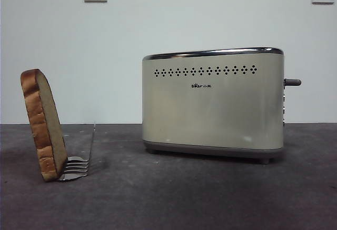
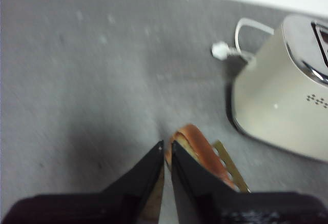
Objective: Pick up a slice of bread from the rack,put the bread on the toaster,press the button
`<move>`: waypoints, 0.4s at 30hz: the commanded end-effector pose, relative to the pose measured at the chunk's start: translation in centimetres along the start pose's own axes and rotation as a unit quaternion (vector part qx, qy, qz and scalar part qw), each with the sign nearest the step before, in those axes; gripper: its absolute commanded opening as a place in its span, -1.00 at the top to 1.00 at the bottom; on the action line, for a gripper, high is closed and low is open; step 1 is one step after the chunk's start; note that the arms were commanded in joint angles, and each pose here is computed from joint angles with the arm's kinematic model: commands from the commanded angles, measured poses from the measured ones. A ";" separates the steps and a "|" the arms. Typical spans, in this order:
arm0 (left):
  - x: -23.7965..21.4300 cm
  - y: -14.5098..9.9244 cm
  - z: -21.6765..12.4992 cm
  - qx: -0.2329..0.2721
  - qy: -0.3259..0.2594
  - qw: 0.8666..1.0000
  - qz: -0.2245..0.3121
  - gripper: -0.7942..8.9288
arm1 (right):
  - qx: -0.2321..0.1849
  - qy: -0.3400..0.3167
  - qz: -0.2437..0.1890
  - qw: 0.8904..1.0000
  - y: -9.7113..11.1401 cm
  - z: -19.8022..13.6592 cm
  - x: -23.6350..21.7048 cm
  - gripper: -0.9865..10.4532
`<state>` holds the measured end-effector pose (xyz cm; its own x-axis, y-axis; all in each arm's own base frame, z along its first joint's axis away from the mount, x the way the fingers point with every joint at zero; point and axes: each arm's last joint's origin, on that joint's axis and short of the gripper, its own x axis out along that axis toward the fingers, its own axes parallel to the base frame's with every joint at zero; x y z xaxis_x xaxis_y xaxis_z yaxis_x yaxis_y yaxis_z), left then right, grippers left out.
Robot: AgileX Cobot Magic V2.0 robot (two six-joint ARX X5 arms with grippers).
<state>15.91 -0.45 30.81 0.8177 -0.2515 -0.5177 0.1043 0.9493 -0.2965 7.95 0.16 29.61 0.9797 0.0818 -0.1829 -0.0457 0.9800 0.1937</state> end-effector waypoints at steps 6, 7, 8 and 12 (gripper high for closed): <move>1.5 -0.6 3.8 -0.081 0.123 0.989 -0.022 0.78 | 0.017 0.125 -0.022 0.992 0.4 2.2 0.6 0.83; 1.9 -0.6 4.2 -0.088 0.138 0.986 -0.024 0.78 | 0.018 0.138 -0.025 0.990 0.4 2.4 0.7 0.83; 2.2 -0.6 4.4 -0.096 0.148 0.984 -0.022 0.78 | 0.019 0.144 -0.026 0.989 0.4 2.5 0.8 0.83; 3.9 -0.4 5.0 -0.121 0.185 0.975 -0.022 0.78 | 0.015 0.163 -0.018 0.986 0.5 3.2 1.8 0.83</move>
<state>21.70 -0.78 33.08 0.5618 -0.3758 -0.7370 -0.0252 0.8826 -0.4694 10.18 0.17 32.30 0.8653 0.0976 -0.4916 0.0081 0.9780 0.2083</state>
